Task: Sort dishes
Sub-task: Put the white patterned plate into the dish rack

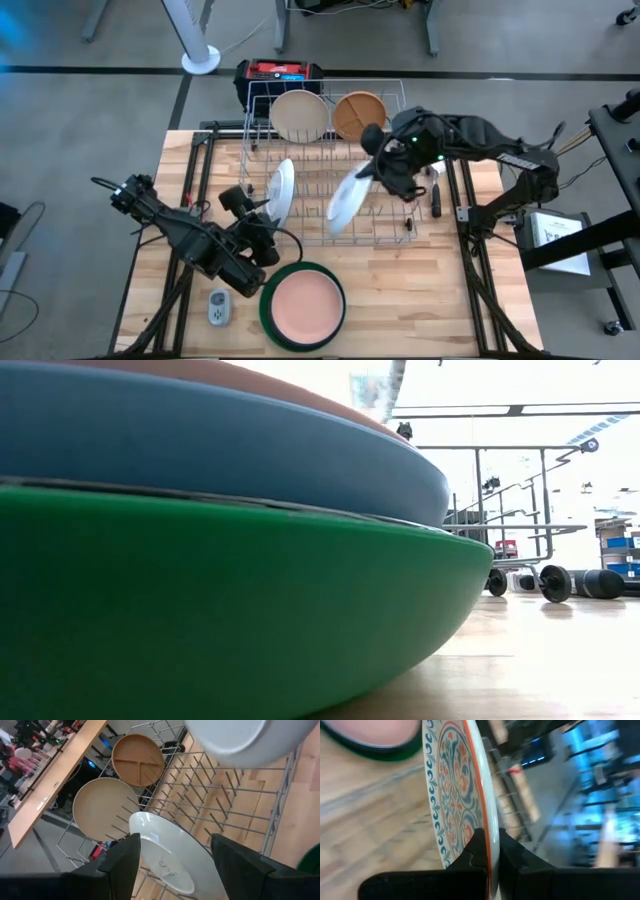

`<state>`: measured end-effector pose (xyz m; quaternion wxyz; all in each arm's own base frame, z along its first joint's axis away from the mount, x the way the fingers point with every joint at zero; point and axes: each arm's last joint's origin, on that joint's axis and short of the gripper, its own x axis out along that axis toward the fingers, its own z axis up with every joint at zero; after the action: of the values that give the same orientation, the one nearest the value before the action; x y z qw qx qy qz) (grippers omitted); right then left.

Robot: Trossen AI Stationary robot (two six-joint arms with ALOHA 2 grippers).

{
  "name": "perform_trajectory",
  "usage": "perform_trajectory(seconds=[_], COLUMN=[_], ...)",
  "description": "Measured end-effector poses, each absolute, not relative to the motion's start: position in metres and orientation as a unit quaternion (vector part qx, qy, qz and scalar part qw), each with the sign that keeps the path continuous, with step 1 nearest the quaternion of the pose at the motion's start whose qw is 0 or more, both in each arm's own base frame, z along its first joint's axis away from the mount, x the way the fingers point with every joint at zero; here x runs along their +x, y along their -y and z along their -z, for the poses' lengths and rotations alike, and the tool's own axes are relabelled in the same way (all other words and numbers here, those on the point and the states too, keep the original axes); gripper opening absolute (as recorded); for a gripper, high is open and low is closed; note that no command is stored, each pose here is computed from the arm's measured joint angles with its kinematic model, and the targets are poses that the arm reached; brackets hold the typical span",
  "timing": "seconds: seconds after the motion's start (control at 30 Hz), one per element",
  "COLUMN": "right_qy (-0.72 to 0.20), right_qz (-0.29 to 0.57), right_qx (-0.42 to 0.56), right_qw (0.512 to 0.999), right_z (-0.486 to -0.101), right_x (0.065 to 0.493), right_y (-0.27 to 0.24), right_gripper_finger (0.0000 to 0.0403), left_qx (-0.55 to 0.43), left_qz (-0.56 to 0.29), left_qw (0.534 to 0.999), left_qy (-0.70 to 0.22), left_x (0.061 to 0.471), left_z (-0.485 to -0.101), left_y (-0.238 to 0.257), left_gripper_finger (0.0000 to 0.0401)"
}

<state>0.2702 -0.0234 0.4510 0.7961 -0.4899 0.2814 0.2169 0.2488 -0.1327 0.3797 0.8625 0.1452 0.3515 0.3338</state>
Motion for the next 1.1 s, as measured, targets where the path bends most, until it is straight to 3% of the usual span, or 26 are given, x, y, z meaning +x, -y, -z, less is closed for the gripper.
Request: perform_trajectory(seconds=[0.3,0.47,0.63,1.1], right_qy=[-0.355,-0.384,-0.391,-0.363], right_qz=[-0.249,-0.291,-0.298,-0.293], right_qx=[-0.440,-0.500,-0.532,-0.594], right_qw=[0.786,0.720,0.690,0.656], right_z=[-0.453,-0.437,-0.428,-0.427], right_x=[0.246,0.245,0.249,0.255], right_y=[0.035,0.039,0.042,0.053], right_gripper_finger=[0.0000,0.0000,0.0000,0.0000], left_qx=[0.146,0.149,0.150,0.160], left_qz=[-0.333,-0.332,-0.331,-0.326], left_qw=[0.863,0.862,0.862,0.863], left_qy=[-0.351,-0.352,-0.352,-0.352], left_x=[0.249,0.249,0.248,0.247], left_z=[-0.380,-0.380,-0.379,-0.379], left_y=[0.133,0.133,0.134,0.136], left_gripper_finger=[0.0231,0.0231,0.0231,0.0231])
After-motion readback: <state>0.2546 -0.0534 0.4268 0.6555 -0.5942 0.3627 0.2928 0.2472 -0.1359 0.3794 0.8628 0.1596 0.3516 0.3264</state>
